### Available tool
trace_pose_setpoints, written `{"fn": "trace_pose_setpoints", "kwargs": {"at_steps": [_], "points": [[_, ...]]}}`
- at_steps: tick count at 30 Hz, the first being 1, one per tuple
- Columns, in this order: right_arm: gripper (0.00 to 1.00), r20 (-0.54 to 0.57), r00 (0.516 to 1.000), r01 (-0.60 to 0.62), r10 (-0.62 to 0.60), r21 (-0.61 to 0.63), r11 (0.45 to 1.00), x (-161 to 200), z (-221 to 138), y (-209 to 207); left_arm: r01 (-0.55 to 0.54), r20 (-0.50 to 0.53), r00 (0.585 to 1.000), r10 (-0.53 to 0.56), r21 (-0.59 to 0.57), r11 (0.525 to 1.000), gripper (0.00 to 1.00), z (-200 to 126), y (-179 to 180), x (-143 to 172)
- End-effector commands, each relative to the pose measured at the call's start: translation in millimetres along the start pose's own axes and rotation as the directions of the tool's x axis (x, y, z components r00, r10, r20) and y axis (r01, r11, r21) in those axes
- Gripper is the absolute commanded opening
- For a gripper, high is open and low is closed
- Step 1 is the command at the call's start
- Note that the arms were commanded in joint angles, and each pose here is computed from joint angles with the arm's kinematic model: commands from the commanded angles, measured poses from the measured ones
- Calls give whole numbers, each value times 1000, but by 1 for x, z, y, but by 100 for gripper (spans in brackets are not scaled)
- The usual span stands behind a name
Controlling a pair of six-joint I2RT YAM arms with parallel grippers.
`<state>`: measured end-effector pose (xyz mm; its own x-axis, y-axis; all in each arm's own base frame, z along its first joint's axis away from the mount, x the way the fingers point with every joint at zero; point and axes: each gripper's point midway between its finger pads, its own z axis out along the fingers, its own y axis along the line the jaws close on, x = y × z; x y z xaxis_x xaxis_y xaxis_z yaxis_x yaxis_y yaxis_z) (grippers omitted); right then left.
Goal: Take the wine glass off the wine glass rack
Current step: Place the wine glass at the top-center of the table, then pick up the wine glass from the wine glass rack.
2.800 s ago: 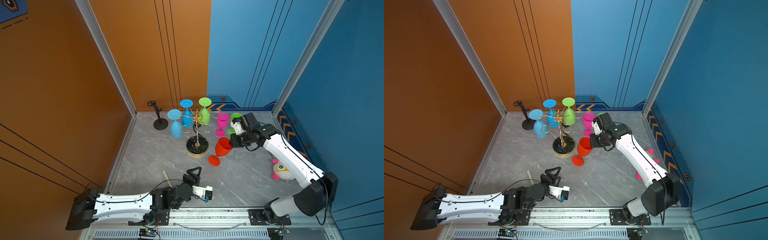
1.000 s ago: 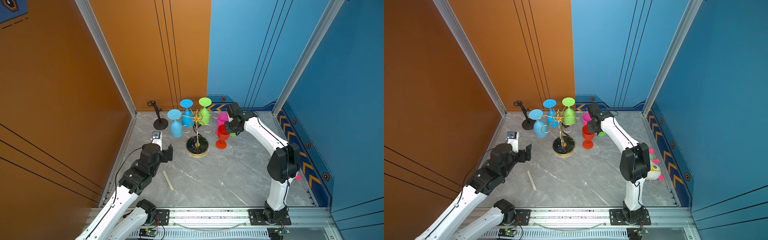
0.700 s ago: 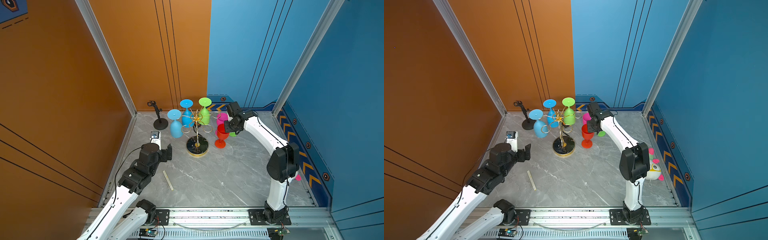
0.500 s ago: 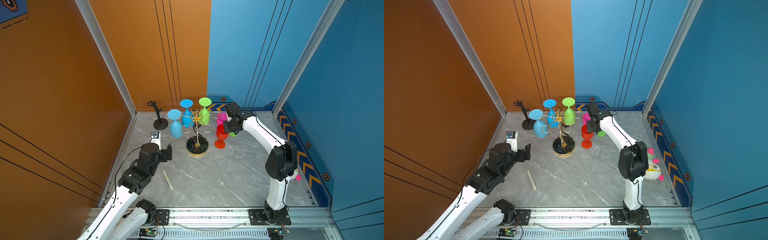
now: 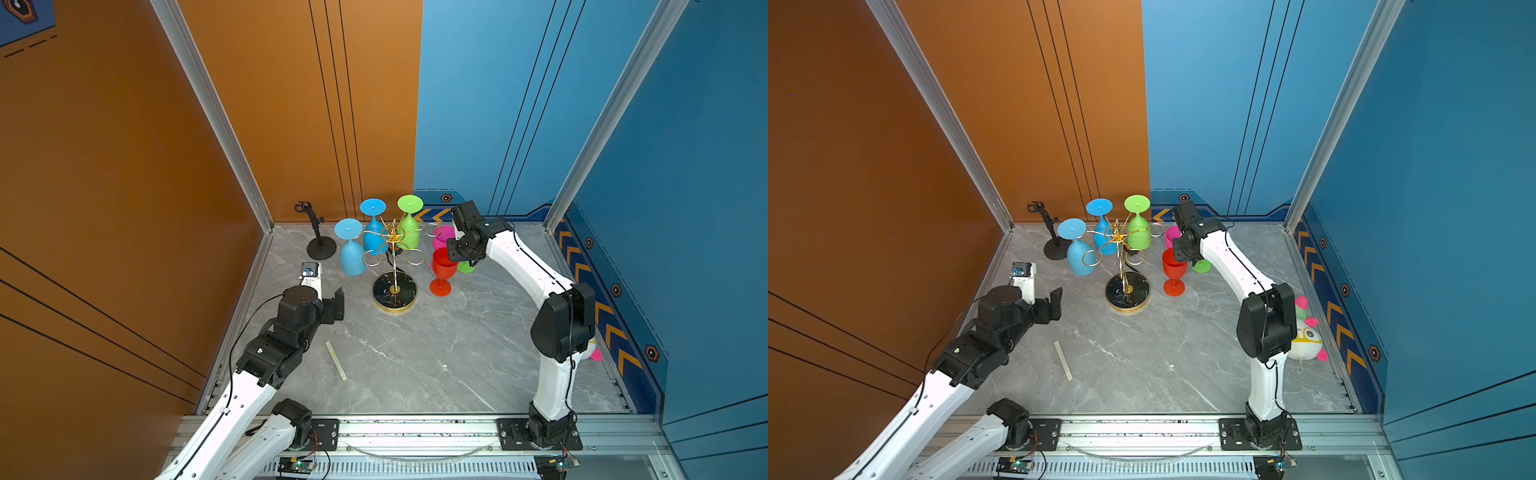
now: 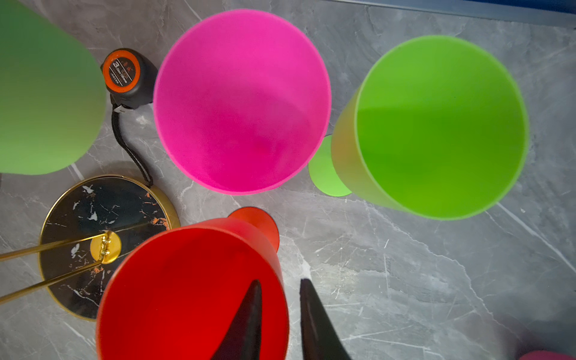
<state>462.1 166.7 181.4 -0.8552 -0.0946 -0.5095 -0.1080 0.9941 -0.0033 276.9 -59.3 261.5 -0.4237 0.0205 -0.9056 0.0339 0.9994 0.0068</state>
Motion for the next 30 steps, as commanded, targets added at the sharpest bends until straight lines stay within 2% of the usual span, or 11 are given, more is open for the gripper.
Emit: {"fn": "trace_pose_setpoints", "kwargs": {"at_steps": [1,7,12,15,20,24,30], "points": [[31,-1,1000,10,-10,6,1000,-3,-6,-3,7,-17,1000,-6,5,1000,95,1,1,3],[50,51,998,32,-33,9,999,-8,-37,-6,16,-34,999,-16,12,1000,95,5,2,3],[80,95,993,72,-70,-19,997,-2,-69,-2,31,-46,998,-30,22,999,95,9,2,1],[91,115,990,82,-75,-57,995,10,-84,1,53,-45,998,-51,33,998,95,10,3,-3],[97,185,982,70,-42,-146,987,28,-112,3,107,-43,994,-104,69,992,95,11,3,-15],[99,251,968,82,-15,-259,962,46,-131,13,174,-44,984,-170,98,980,93,14,5,-31],[100,301,954,89,15,-330,940,72,-146,10,254,-38,967,-252,140,957,88,19,5,-63]]}}
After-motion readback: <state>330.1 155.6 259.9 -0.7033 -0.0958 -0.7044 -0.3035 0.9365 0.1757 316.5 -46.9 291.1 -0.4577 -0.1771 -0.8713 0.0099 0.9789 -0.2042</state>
